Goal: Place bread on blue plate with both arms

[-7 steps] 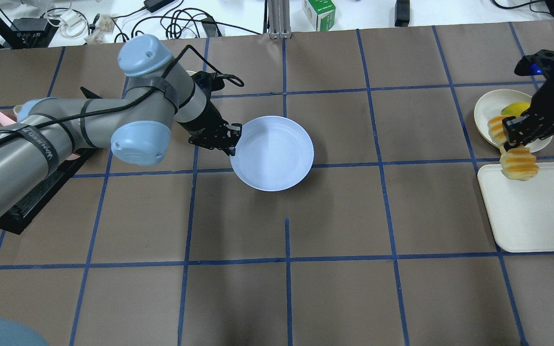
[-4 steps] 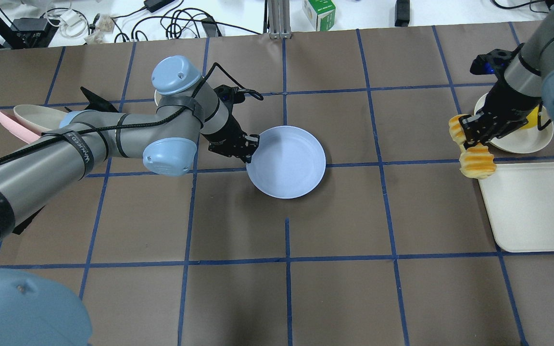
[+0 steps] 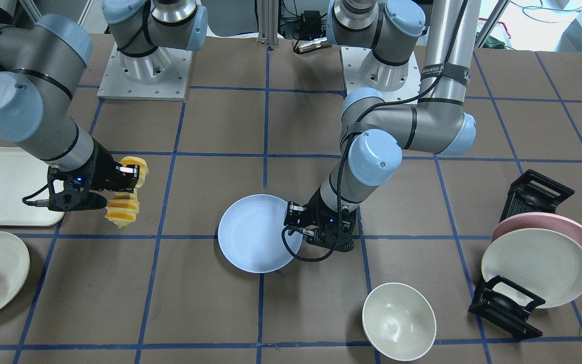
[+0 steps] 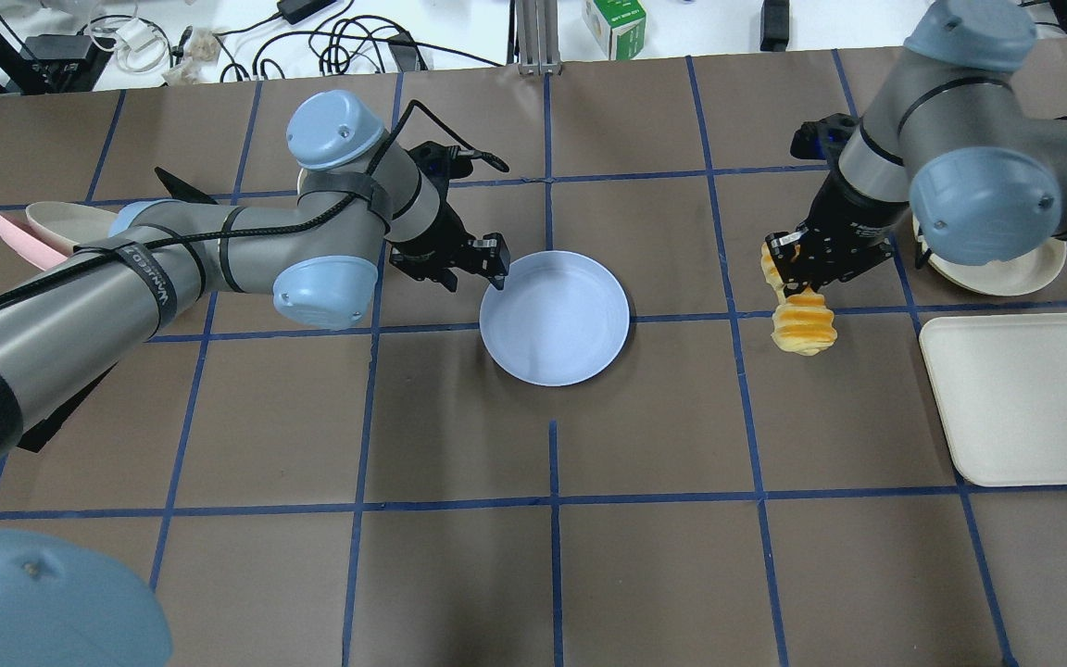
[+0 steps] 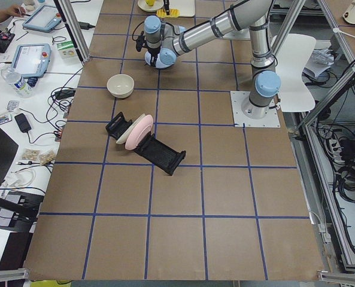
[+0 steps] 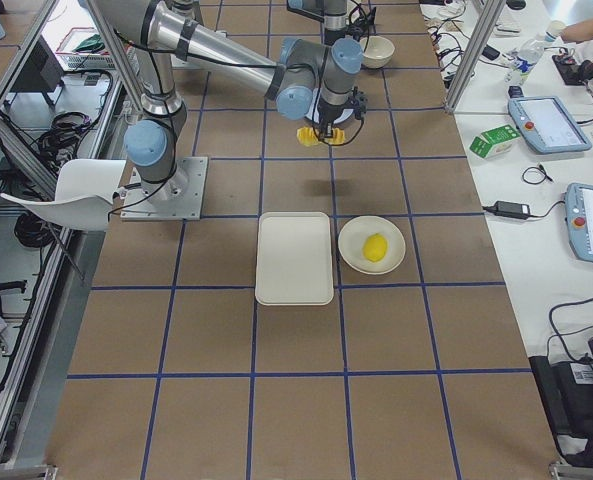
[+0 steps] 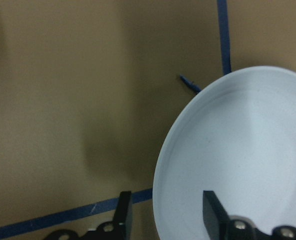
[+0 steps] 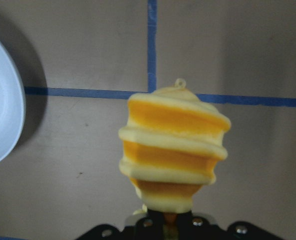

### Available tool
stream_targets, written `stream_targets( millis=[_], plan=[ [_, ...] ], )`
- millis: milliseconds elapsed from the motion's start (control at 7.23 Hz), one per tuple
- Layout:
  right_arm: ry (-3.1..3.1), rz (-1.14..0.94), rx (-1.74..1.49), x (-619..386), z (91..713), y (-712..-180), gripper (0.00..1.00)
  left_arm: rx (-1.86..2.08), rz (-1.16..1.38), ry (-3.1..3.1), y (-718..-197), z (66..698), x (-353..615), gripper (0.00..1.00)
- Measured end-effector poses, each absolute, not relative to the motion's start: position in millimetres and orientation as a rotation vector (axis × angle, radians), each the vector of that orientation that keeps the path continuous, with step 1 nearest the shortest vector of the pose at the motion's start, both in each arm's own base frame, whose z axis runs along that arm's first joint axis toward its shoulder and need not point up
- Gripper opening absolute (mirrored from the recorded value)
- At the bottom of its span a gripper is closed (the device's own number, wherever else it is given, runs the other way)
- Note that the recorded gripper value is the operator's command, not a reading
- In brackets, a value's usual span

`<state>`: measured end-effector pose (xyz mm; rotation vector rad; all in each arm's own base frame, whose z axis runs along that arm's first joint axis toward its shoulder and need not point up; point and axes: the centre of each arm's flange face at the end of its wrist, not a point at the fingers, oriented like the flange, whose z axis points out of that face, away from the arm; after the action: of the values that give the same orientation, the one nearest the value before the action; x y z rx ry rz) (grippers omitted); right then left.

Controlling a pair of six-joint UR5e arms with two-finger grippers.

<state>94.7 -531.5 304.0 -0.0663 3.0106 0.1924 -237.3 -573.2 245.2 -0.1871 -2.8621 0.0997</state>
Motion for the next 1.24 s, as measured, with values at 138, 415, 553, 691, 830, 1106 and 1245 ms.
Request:
stream_targets(
  millis=[138,415,553,691,830,1106,1245],
  plan=[
    [2.988,0.177,-0.049,135.1,300.0,-530.1,0.0,-0.175,0.061,-2.869,-574.4,266.3,-233.3,0.95],
    [2.956,0.123,-0.044,203.0,284.1,-534.3,0.0,-0.134,-0.102,-2.921,-565.0,320.8,-218.1,1.0],
    [2.953,0.104,-0.042,232.7,274.3,-532.8,0.0,-0.109,-0.147,-2.941,-555.1,356.3,-206.8,1.0],
    [2.951,0.094,-0.024,258.3,264.0,-530.0,0.03,-0.088,-0.139,-2.959,-546.0,392.4,-195.0,1.0],
    [2.949,0.094,0.0,277.7,249.3,-528.7,0.15,-0.078,-0.106,-2.994,-536.7,426.2,-184.8,1.0],
    [2.908,0.129,0.086,297.4,228.9,-527.9,0.87,-0.057,-0.045,-3.047,-526.7,467.2,-172.3,1.0],
    [2.882,0.145,0.131,302.0,226.2,-527.4,1.0,-0.048,-0.051,-3.055,-523.6,476.6,-170.5,1.0]
  ],
)
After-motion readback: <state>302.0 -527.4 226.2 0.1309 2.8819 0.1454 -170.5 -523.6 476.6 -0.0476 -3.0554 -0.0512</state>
